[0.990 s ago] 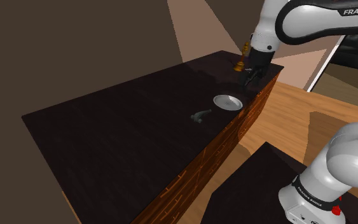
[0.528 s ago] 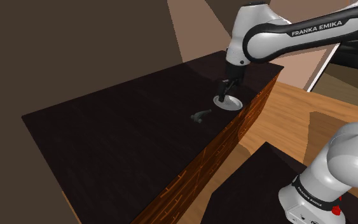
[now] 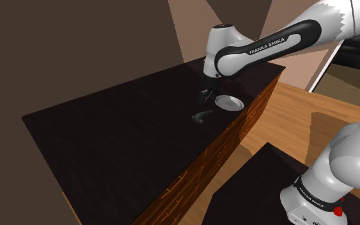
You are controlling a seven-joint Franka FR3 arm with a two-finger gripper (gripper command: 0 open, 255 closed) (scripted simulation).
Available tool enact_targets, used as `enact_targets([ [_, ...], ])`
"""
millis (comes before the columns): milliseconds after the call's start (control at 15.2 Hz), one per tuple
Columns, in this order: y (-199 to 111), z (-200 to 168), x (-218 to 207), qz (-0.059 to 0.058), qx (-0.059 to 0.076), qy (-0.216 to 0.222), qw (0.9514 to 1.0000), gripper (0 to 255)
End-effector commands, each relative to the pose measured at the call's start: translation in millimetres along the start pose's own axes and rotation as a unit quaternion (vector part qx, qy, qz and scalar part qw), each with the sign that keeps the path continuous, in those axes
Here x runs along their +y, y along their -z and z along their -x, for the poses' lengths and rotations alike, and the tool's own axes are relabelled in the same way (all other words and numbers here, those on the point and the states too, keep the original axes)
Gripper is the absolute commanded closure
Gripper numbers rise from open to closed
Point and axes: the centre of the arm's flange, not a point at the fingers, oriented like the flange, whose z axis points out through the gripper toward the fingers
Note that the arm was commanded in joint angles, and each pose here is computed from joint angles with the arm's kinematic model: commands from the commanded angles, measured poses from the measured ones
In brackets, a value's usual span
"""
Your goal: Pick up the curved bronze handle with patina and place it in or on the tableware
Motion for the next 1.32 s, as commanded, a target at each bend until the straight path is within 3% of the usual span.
enact_targets([
  [0, -17.2, -17.4, -8.9, 0.002, 0.001, 0.014, 0.9999, 0],
  [330, -55.8, -58.7, -28.7, 0.006, 0.002, 0.045, 0.9990, 0],
  [792, -92.8, -58.9, -28.3, 0.006, 0.002, 0.045, 0.9990, 0],
  [1254, -95.8, -58.9, -28.2, 0.006, 0.002, 0.045, 0.9990, 0],
])
